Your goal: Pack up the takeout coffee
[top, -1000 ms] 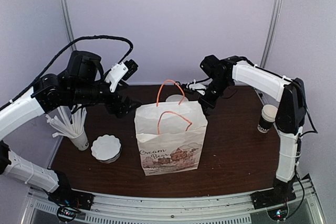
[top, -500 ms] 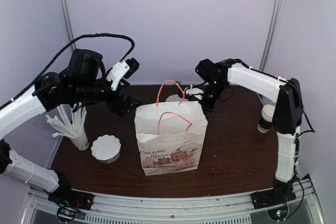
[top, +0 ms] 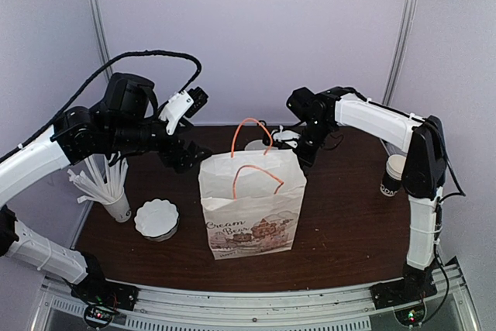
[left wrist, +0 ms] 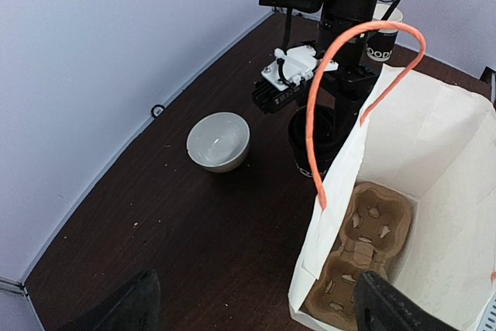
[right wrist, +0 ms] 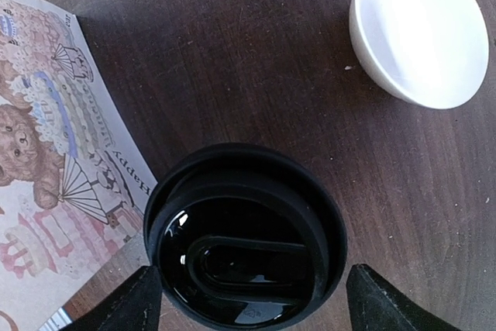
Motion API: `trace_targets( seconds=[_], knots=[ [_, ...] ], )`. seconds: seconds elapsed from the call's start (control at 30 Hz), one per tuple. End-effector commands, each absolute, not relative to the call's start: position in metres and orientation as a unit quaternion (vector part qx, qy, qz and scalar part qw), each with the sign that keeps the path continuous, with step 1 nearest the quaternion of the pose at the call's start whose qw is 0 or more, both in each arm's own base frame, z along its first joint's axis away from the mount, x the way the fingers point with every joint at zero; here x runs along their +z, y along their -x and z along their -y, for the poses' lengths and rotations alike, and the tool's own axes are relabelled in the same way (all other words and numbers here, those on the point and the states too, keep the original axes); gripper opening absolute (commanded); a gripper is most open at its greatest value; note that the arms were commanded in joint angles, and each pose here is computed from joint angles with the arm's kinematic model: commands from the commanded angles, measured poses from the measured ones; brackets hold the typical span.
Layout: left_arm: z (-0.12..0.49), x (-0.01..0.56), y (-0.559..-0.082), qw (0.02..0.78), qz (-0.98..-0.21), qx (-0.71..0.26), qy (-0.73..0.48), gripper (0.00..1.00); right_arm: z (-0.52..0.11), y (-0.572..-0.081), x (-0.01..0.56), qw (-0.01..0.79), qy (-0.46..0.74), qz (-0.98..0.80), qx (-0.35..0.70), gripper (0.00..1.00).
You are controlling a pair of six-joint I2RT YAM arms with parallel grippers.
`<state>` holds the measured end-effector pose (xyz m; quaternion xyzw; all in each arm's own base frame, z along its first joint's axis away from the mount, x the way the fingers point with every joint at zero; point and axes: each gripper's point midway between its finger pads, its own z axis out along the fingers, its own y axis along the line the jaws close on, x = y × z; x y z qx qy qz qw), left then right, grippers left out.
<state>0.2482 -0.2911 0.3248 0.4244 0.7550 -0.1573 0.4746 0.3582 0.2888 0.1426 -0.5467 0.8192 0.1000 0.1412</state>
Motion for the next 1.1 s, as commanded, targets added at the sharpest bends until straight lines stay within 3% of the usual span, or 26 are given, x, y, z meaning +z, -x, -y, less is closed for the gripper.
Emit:
trace_targets(
  seconds=[0.0, 0.23, 0.27, 0.33, 0.7, 1.07],
  knots=[
    [0.297, 0.345, -0.249, 0.496, -0.742, -0.174, -0.417, 0.91, -0.283, -0.367, 0.156, 0.162, 0.545, -0.820, 0.064, 0.85],
    [0.299, 0.345, -0.250, 0.493, -0.741, -0.175, -0.421, 0.91, -0.283, -0.368, 0.157, 0.166, 0.547, -0.818, 0.061, 0.89],
    [0.299, 0.344, -0.250, 0.492, -0.741, -0.175, -0.422, 0.91, -0.283, -0.369, 0.157, 0.166, 0.547, -0.818, 0.060, 0.97],
    [0.299, 0.344, -0.249, 0.492, -0.741, -0.176, -0.421, 0.91, -0.283, -0.368, 0.159, 0.169, 0.546, -0.818, 0.062, 0.99],
    [0.303, 0.342, -0.250, 0.488, -0.742, -0.180, -0.423, 0.91, -0.295, -0.356, 0.182, 0.188, 0.552, -0.805, 0.108, 0.93],
    [0.307, 0.341, -0.251, 0.485, -0.742, -0.185, -0.424, 0.91, -0.289, -0.367, 0.155, 0.163, 0.538, -0.823, 0.081, 0.95]
  ],
)
